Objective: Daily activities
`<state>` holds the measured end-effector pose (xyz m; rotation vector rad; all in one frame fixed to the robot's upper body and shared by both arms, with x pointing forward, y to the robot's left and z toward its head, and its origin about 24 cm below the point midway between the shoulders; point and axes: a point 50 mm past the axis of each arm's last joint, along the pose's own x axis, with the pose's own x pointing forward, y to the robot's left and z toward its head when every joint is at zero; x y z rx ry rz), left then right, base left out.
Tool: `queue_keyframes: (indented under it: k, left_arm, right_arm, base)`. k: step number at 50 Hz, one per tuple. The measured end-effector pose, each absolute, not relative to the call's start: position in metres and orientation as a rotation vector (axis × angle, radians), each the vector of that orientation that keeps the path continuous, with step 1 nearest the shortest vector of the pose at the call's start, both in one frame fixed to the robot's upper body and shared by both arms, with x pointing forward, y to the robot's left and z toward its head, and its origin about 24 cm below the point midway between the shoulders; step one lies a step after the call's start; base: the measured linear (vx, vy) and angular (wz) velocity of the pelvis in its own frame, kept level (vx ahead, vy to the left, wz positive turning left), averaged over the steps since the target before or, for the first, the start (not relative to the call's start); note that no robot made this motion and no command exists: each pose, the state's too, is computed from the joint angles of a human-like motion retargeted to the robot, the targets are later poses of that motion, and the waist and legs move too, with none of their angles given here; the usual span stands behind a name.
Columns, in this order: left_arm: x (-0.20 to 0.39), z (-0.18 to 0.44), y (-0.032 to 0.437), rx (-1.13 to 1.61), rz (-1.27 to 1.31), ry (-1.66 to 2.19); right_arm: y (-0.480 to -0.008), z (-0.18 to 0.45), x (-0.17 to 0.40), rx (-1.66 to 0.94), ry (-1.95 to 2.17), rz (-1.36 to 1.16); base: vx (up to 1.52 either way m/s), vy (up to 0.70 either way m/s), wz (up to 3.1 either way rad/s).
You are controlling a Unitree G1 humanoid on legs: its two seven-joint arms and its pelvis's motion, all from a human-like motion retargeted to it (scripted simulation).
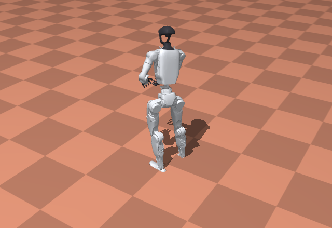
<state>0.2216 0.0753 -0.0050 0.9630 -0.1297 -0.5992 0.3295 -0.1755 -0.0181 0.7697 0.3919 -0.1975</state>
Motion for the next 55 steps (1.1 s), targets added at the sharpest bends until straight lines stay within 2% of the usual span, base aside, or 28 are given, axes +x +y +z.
queue_keyframes:
  k: [8,25,48,55]
  left_arm:
    - [0.221,-0.005,0.063,0.874,-0.590,-0.114]
    - [0.230,-0.003,0.061,0.774,-0.547,-0.081]
    - [0.242,0.004,0.082,0.976,-0.572,-0.162]
    - [0.249,0.019,0.075,1.027,-0.588,-0.248]
  right_arm:
    - [-0.185,-0.005,0.342,0.817,0.364,-0.213]
    - [-0.151,-0.056,0.302,0.962,0.535,-0.160]
    - [-0.121,-0.076,0.274,1.073,0.592,-0.114]
    - [-0.103,-0.077,0.262,1.162,0.588,-0.050]
  base:
    - [0.00,0.00,0.00]
    - [0.00,0.00,0.00]
    - [0.00,0.00,0.00]
    - [-0.03,-0.07,0.02]
